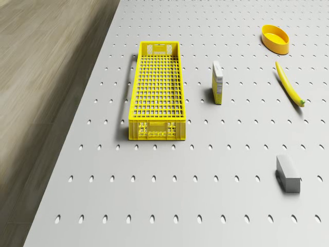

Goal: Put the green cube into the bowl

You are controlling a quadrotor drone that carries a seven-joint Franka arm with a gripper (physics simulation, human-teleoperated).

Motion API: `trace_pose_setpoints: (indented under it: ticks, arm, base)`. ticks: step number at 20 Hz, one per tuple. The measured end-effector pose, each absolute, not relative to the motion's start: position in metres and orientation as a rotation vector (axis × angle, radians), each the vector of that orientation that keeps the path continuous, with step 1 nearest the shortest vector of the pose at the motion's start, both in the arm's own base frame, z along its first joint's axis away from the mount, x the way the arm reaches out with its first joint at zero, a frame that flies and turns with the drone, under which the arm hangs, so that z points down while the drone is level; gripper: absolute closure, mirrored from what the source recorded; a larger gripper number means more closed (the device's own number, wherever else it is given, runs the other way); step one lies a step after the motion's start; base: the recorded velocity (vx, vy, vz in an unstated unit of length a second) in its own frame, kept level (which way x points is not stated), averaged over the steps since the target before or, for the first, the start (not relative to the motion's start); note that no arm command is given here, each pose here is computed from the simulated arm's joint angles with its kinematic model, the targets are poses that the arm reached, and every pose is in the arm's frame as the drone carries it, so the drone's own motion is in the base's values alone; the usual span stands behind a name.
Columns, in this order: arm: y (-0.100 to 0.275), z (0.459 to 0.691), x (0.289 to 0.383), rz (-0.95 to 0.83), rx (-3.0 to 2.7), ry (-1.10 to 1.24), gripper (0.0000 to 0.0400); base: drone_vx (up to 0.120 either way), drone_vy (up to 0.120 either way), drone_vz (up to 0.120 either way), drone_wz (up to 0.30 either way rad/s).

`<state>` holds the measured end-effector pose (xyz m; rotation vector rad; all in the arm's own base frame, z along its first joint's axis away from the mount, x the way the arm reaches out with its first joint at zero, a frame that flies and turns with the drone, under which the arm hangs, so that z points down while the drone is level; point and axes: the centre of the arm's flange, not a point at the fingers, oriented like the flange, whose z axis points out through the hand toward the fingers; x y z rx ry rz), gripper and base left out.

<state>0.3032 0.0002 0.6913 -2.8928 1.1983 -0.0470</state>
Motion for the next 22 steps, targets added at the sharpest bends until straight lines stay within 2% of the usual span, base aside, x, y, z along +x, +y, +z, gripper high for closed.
trace_pose_setpoints:
  ticks: [10, 22]
  arm:
    - [0.0012, 0.6913, 0.3024, -0.064, -2.898, 1.201, 0.0000]
    - [0.0092, 0.6909, 0.3016, -0.128, -2.962, 1.228, 0.0000]
  base:
    - [0.120, 0.116, 0.000, 0.000]
    - [0.120, 0.000, 0.000, 0.000]
